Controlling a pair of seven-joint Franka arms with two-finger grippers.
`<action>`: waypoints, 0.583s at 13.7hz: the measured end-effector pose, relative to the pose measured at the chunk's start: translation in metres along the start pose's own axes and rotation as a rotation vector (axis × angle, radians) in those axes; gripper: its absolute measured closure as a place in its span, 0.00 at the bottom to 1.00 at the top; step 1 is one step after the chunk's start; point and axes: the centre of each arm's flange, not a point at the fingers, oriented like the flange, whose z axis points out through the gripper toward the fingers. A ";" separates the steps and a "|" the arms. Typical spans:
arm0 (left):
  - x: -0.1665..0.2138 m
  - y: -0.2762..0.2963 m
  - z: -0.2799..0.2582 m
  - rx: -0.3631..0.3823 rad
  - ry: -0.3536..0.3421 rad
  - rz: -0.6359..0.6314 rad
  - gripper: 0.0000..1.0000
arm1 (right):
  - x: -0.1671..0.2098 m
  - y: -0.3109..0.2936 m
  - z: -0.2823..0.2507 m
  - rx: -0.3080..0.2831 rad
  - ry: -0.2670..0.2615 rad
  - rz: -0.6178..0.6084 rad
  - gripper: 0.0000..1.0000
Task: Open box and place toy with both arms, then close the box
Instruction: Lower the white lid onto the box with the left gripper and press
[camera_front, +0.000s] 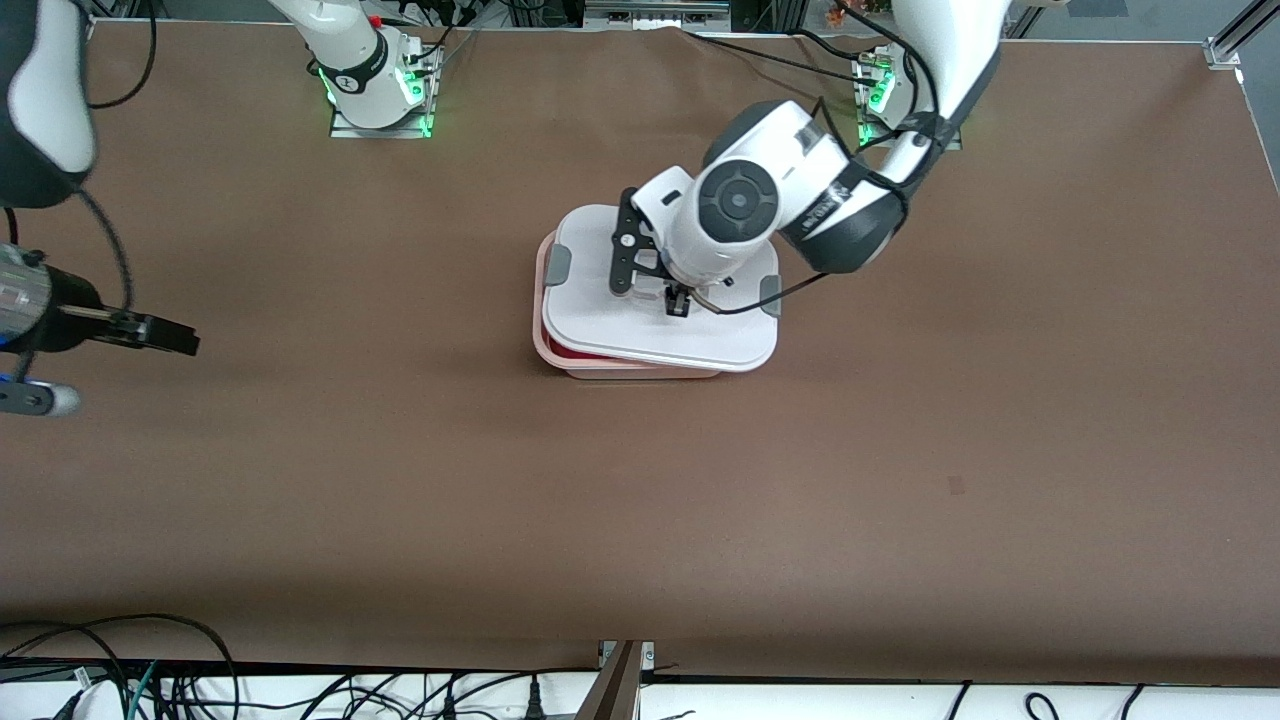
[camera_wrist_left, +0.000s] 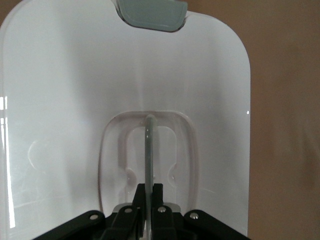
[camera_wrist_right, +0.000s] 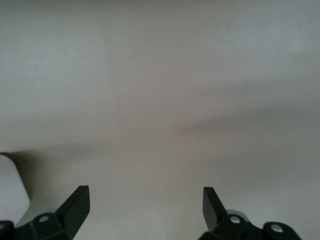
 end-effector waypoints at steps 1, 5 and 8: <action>0.005 0.000 0.006 0.012 -0.015 0.003 0.92 | -0.005 0.015 0.000 0.006 -0.009 0.000 0.00; 0.023 -0.004 0.036 0.049 -0.035 0.028 0.92 | -0.028 0.044 0.018 0.003 -0.025 0.017 0.00; 0.036 0.003 0.040 0.054 -0.033 0.029 0.92 | -0.038 0.024 0.027 0.003 0.019 -0.022 0.00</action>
